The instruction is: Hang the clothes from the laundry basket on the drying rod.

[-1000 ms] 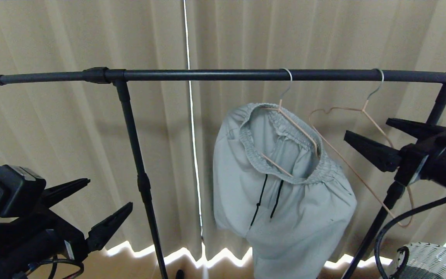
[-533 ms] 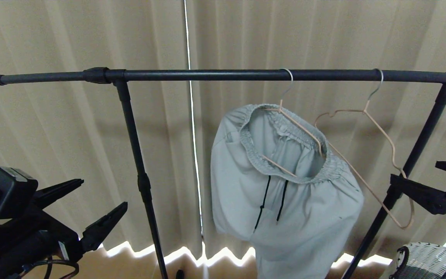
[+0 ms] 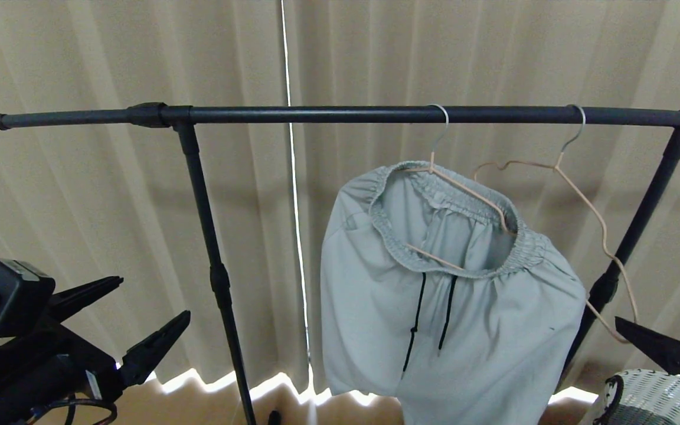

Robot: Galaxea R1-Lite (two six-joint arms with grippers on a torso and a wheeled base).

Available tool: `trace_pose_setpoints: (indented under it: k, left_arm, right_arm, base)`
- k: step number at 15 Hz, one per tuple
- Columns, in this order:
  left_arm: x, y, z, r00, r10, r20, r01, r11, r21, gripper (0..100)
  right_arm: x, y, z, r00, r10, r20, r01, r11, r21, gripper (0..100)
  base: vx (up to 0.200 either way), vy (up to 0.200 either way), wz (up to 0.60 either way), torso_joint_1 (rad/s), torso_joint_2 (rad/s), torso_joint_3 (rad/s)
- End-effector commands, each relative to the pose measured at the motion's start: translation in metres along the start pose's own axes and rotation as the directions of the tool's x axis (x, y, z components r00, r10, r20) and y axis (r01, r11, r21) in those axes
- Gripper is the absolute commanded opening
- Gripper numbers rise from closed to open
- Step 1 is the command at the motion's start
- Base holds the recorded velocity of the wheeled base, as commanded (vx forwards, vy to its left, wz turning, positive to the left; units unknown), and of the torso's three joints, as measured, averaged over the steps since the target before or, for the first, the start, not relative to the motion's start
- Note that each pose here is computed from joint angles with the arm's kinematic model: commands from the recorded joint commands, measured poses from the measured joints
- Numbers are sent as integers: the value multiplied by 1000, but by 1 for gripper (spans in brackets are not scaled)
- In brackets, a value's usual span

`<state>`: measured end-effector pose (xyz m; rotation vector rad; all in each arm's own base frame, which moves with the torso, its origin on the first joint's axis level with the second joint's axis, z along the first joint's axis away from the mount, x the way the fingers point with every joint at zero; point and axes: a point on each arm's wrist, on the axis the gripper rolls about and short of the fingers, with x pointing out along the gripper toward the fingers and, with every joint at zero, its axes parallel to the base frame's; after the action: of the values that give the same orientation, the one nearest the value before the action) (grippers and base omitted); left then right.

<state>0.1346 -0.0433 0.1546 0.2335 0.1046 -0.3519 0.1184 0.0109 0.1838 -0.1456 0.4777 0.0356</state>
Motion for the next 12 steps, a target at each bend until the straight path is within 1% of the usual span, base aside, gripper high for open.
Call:
trace_pose_setpoints:
  k: [1, 3, 4, 5, 6, 9, 10, 11, 12]
  left_arm:
    - [0, 1, 0, 1000, 5, -3, -5, 1000, 1, 100]
    - [0, 1, -2, 1000, 5, -9, -5, 1000, 11, 100]
    - [-3, 0, -6, 1000, 2, -21, -2, 1000, 23, 100]
    - [-3, -1, -7, 1000, 2, -24, -1, 1000, 24, 100]
    - [-3, -1, -7, 1000, 1, -26, -1, 1000, 30, 100]
    - [-3, 2, -8, 999, 21, -30, -20, 999, 29, 100]
    - [-4, 6, -8, 998, 48, -31, -47, 999, 25, 100]
    - [-6, 8, -8, 998, 63, -25, -63, 998, 27, 100]
    - [-8, 10, -7, 997, 77, -19, -77, 997, 30, 100]
  right_arm:
    - [1, -2, -6, 999, -17, -34, 17, 1000, -1, 100]
    - [3, -1, -11, 998, -14, -60, 14, 1000, -5, 100]
    - [5, -1, -16, 997, -12, -81, 10, 999, -33, 100]
    - [5, -1, -16, 997, -12, -83, 9, 999, -36, 100]
    - [5, 0, -22, 995, -12, -95, 4, 997, -82, 100]
    - [5, 1, -29, 994, -9, -110, 0, 997, -83, 100]
    - [6, 1, -34, 992, -6, -123, -4, 997, -82, 100]
    - [6, 1, -35, 992, -8, -123, -3, 996, -84, 100]
    - [7, 1, -35, 995, -10, -104, 1, 997, -83, 100]
  base:
    - [-200, 0, 0, -2, 2, 2]
    - [-200, 0, 0, 12, 2, 2]
    - [-200, 0, 0, 12, 2, 7]
    - [-200, 0, 0, -12, -7, 7]
    - [-200, 0, 0, -2, 2, 2]
    - [-200, 0, 0, 2, 2, 4]
    - [-200, 0, 0, 2, 2, 2]
    - [-200, 0, 0, 7, 2, 2]
    - [-200, 0, 0, 7, 2, 2]
